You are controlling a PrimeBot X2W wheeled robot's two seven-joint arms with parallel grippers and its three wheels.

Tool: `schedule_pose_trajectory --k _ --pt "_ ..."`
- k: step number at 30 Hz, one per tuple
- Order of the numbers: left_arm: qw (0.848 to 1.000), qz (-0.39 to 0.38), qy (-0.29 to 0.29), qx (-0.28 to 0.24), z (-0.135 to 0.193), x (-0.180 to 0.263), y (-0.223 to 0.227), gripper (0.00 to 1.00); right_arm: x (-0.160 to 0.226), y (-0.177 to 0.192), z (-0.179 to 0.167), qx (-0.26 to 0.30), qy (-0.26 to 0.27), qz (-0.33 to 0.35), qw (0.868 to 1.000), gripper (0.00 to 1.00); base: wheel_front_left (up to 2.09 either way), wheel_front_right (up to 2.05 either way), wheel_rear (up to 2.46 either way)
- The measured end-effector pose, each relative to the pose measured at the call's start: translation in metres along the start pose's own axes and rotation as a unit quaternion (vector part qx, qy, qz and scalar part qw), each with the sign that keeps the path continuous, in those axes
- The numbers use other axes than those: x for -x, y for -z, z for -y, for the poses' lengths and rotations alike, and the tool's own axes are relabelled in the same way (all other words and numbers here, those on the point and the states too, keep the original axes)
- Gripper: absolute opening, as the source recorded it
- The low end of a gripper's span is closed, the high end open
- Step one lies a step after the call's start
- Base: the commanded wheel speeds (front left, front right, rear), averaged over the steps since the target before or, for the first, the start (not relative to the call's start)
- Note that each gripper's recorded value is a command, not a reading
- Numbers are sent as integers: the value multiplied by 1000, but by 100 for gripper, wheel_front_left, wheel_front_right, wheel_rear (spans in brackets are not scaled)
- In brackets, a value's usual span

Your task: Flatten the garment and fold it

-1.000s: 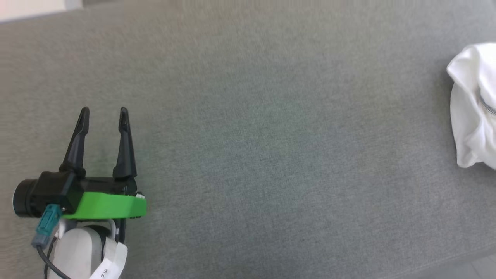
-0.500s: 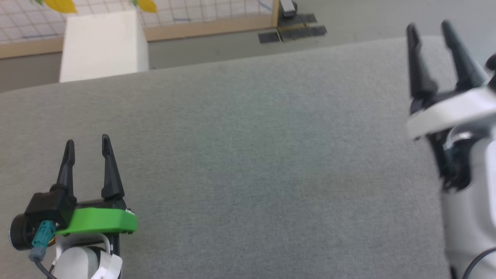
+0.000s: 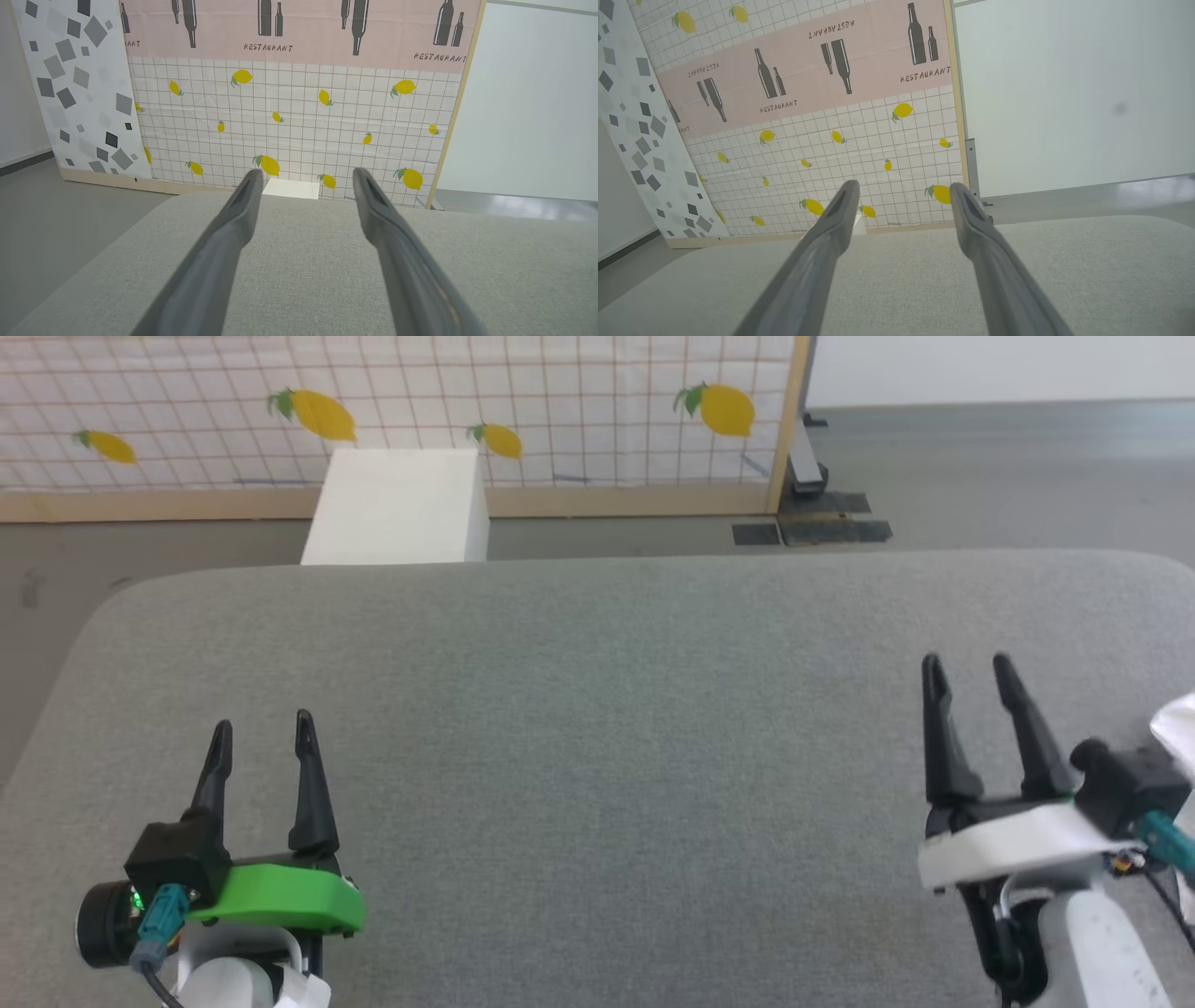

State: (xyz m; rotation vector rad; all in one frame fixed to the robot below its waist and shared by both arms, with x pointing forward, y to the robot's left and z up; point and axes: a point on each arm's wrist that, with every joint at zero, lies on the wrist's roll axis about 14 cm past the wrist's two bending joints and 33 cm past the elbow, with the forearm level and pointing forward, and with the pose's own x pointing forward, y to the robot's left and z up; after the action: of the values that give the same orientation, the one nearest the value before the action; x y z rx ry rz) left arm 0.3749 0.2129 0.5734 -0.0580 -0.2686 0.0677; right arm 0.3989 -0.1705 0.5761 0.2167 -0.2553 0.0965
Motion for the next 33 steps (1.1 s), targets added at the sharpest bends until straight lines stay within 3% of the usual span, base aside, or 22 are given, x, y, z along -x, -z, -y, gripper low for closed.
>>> schedule_pose_trajectory --k 12,33 --pt "998 -61 17 1 8 22 30 100 26 38 -9 22 -15 -60 998 100 0 0 0" --pt "994 -99 29 33 17 30 54 100 34 55 -3 19 -5 -87 996 100 0 0 0"
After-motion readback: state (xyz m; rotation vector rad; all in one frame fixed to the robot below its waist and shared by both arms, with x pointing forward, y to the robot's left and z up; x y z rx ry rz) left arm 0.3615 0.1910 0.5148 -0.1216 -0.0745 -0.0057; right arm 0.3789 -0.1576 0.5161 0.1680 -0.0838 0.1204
